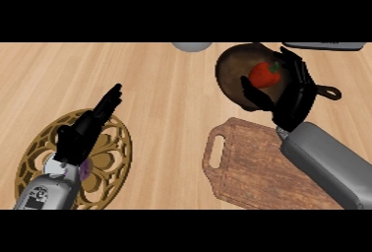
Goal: Pick the bell pepper from the cutting board and place it in the pan
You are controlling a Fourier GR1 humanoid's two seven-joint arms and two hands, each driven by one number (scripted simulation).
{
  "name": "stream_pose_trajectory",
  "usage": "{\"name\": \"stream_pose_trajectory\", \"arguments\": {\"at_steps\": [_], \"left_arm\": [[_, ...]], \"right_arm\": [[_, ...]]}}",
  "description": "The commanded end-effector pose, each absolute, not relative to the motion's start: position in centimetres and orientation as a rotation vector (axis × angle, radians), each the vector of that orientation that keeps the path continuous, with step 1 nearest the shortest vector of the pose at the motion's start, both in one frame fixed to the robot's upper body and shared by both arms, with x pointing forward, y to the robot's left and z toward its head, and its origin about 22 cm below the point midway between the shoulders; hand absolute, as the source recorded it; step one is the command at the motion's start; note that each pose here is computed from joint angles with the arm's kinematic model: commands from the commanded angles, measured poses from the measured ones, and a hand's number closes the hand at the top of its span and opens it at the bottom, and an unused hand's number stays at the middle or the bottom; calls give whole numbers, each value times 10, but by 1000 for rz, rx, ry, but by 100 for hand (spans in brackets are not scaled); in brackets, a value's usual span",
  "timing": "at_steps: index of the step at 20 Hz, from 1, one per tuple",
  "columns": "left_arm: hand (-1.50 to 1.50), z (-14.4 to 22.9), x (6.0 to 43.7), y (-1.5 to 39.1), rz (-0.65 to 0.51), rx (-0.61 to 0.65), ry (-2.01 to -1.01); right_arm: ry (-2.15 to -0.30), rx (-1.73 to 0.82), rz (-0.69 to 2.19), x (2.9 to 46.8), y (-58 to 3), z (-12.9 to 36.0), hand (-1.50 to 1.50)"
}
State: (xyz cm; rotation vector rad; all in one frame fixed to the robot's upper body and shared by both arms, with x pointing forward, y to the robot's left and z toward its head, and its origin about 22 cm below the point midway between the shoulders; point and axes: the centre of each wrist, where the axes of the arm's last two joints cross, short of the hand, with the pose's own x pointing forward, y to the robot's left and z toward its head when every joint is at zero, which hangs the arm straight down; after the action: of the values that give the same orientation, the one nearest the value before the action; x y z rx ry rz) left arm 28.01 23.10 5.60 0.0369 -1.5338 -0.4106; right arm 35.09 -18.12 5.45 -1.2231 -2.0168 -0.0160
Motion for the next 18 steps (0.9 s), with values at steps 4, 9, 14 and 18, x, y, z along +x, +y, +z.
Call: {"name": "stream_pose_trajectory", "arguments": {"at_steps": [4, 9, 14, 18], "left_arm": [[0, 65, 287, 226, -415, 22, -1549], [0, 61, 283, 232, -404, 29, -1546], [0, 61, 283, 225, -403, 36, -1555], [0, 60, 283, 226, -396, 34, -1563]], "right_arm": [[-2140, -1052, -142, 351, -157, 91, -150], [-2274, -899, -287, 338, -141, 135, -150], [-2327, -729, -355, 314, -127, 154, -150], [-2356, -682, -296, 291, -129, 141, -150]]}}
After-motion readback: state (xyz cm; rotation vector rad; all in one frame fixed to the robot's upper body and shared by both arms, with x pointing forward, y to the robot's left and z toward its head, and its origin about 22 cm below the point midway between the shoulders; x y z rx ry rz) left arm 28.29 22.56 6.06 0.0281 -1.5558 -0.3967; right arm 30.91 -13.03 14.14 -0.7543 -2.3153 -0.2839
